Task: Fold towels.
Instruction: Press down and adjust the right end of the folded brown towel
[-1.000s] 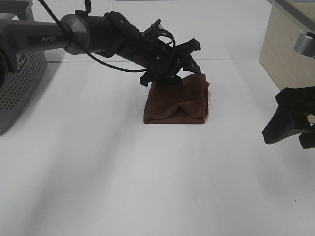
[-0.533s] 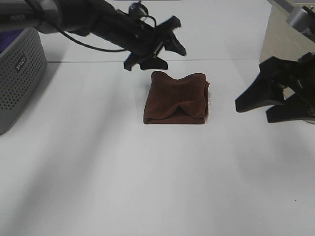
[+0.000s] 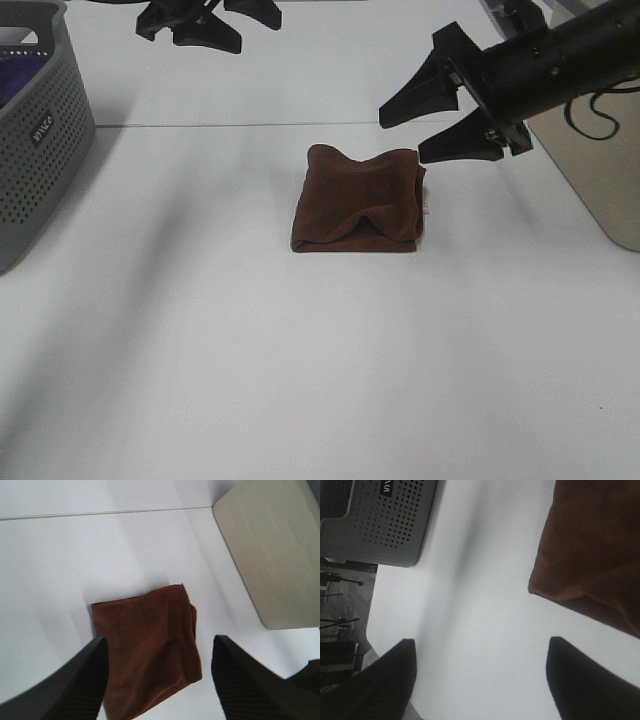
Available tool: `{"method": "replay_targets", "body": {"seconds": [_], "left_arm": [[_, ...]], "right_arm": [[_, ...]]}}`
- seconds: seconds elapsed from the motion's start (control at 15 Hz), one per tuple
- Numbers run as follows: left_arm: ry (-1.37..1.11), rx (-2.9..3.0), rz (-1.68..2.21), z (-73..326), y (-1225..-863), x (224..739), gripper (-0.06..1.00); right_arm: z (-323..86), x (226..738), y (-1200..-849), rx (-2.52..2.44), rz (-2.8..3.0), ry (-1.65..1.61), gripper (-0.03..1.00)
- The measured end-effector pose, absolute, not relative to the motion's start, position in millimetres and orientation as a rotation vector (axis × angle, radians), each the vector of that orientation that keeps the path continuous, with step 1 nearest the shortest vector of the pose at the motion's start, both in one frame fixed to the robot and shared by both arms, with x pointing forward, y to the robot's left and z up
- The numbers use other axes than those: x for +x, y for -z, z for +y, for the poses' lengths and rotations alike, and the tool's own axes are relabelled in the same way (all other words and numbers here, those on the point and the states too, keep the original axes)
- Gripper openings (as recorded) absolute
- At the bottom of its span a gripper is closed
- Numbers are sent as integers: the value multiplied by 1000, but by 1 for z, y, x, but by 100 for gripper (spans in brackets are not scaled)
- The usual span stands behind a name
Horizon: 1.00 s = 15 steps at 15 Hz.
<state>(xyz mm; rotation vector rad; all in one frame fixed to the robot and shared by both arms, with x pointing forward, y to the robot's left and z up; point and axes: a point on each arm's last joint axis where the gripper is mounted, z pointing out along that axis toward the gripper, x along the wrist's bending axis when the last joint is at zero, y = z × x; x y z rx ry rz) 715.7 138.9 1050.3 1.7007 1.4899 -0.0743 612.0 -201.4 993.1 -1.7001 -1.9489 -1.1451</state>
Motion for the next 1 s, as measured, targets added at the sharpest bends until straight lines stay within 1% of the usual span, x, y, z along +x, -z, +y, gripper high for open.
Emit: {"method": "replay_targets", "body": {"seconds": [0.07,0.33,0.67,0.73,0.8,1.0], "left_arm": [[69,1725,1503,140,-1048,715,56],[31,1769,1522,144,-1045,715,56],[29,1769,1524,144,-1045,715,56],[29,1769,1524,144,-1045,715,56],[28,1769,1524,144,-1045,715,56],[27,1768,1524,144,-1045,715,56]], "right_arm": [[-195,639,-984,-1639,-1909,1156,71],[-186,692,-944,-1594,-1850,1159,71],[-168,716,-900,-1584,-1823,1103,71],[-173,717,-888,-1606,-1822,1069,71],[-189,718,-875,-1658,-1844,1005,71],[-220,719,-865,-1752,-1892,888,71]]}}
